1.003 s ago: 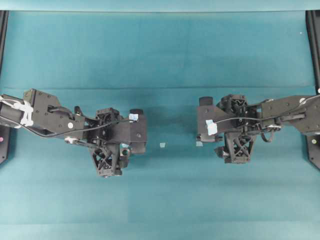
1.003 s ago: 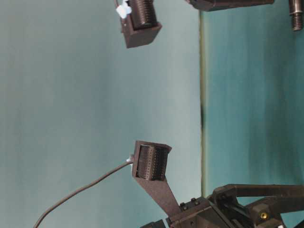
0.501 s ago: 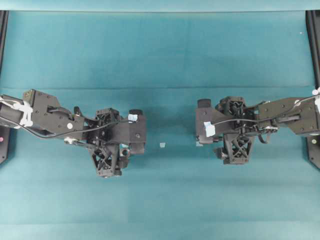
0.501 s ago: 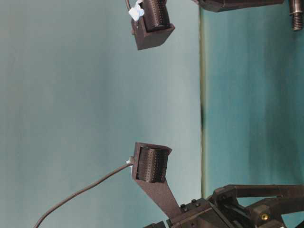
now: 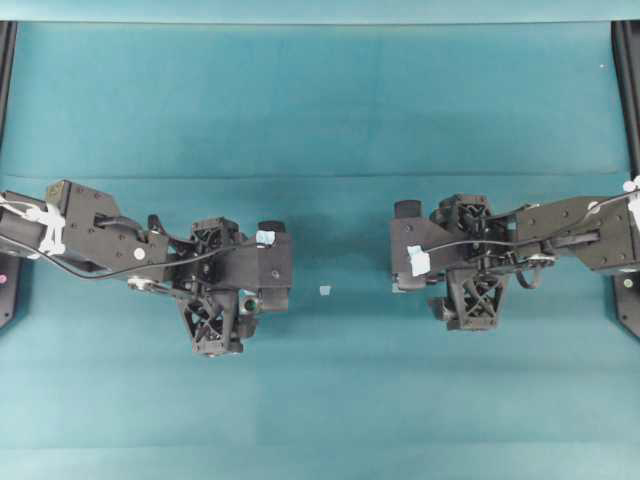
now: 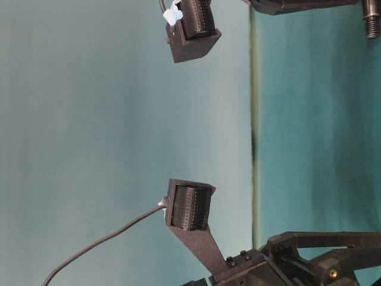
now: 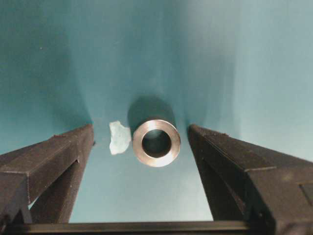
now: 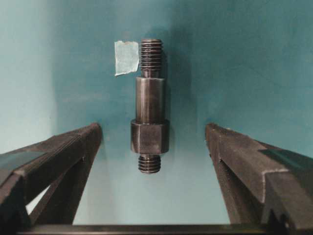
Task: Insert the washer onto the shaft with both hands.
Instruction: 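Align and descend both open grippers onto the washer and shaft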
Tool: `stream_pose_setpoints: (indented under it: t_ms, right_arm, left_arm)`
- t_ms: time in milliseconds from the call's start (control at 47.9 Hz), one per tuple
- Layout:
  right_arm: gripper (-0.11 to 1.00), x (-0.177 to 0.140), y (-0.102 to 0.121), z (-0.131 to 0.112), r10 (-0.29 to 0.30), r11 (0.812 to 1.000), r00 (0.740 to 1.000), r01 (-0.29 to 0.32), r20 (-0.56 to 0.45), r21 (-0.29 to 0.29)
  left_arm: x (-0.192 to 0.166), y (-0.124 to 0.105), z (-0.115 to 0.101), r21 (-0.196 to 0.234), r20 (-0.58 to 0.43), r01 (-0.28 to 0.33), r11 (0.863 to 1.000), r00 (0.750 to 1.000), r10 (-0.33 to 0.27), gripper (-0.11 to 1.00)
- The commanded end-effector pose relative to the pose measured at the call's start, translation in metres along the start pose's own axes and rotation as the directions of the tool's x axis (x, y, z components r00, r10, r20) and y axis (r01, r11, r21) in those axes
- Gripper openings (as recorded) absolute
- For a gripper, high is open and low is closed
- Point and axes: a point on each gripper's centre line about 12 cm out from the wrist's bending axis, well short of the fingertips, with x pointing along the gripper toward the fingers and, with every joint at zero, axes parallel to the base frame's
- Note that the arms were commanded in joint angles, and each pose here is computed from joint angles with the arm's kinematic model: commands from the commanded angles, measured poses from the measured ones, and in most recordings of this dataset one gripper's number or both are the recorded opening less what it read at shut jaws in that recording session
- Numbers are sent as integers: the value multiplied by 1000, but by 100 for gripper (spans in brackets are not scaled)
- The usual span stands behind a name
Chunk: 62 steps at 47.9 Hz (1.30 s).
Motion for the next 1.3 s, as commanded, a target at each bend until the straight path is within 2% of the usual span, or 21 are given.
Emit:
stream_pose_setpoints:
  t_ms: [0,1003,1191,1275]
  right_arm:
    - [92,-1,-1,2,-2,1000,1000,2,9,-4]
    - [92,-2,-1,2,-1,1000,1000,2,12,-5]
    - [92,-2,-1,2,-1,1000,1000,2,12,-3]
    - [92,-2,-1,3,-3,1000,1000,3,15,-5]
  left_arm:
    - [0,-5,1,10,4,6,1000,1000,-6,90]
    - [0,-13,2,23,7,17,1000,1000,-18,90]
    - [0,-13,1,-23,9,18,1000,1000,-18,90]
    - [0,-12,-1,-29,12,19,999,1000,-19,90]
